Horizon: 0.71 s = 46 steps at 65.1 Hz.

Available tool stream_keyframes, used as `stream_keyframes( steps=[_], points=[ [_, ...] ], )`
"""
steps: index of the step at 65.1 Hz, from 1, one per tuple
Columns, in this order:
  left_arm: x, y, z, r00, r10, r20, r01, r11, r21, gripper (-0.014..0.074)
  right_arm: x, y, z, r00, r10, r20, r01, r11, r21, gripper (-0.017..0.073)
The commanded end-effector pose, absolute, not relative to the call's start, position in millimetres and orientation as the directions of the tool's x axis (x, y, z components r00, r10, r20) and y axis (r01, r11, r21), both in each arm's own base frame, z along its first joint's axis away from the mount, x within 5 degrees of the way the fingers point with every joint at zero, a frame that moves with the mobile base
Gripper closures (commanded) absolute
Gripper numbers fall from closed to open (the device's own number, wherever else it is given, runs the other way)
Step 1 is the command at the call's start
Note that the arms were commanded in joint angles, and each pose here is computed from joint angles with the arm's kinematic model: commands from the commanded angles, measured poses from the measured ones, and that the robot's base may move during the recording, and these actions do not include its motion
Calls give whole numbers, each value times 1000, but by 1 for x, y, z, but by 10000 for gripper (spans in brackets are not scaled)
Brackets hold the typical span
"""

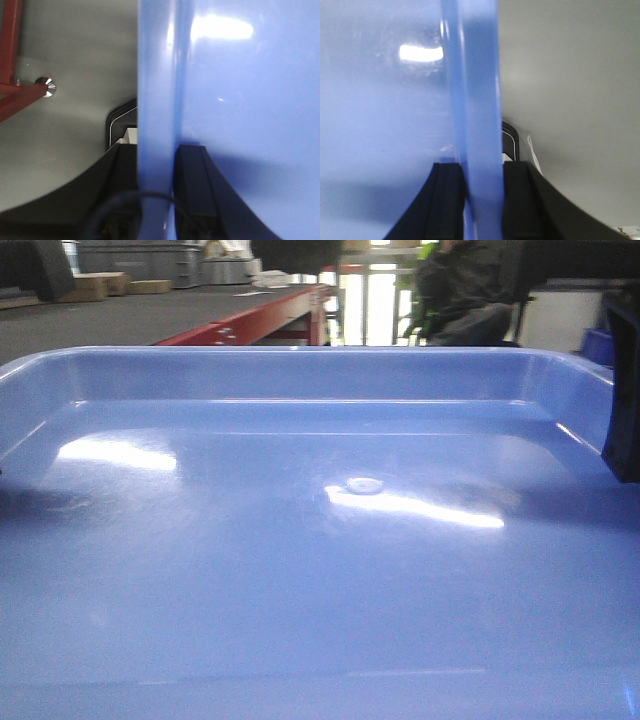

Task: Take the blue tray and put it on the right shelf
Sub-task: 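Hold the tray level with both grippers while the base turns away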

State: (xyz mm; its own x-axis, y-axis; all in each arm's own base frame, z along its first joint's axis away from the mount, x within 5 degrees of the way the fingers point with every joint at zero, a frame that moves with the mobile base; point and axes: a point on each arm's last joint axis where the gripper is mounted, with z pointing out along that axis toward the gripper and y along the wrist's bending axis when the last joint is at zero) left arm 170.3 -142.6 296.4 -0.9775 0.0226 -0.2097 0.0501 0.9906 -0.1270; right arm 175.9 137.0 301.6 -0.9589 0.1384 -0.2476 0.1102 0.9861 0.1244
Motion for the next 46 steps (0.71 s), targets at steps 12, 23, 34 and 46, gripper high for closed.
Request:
stream_keyframes(
  steps=[12, 23, 34, 46],
  points=[
    [168, -141, 307, -972, 24, -235, 58, 988, -140, 556, 177, 134, 317, -937, 152, -315, 104, 981, 164, 294],
    [168, -141, 307, -972, 24, -235, 58, 988, -140, 556, 177, 134, 317, -937, 152, -315, 104, 981, 164, 294],
    [168, -141, 307, -972, 24, -235, 58, 988, -140, 556, 177, 134, 317, -937, 152, -315, 104, 981, 164, 294],
    [168, -141, 307, -972, 24, -235, 58, 988, -140, 556, 177, 134, 317, -937, 152, -315, 104, 981, 164, 294]
  ],
)
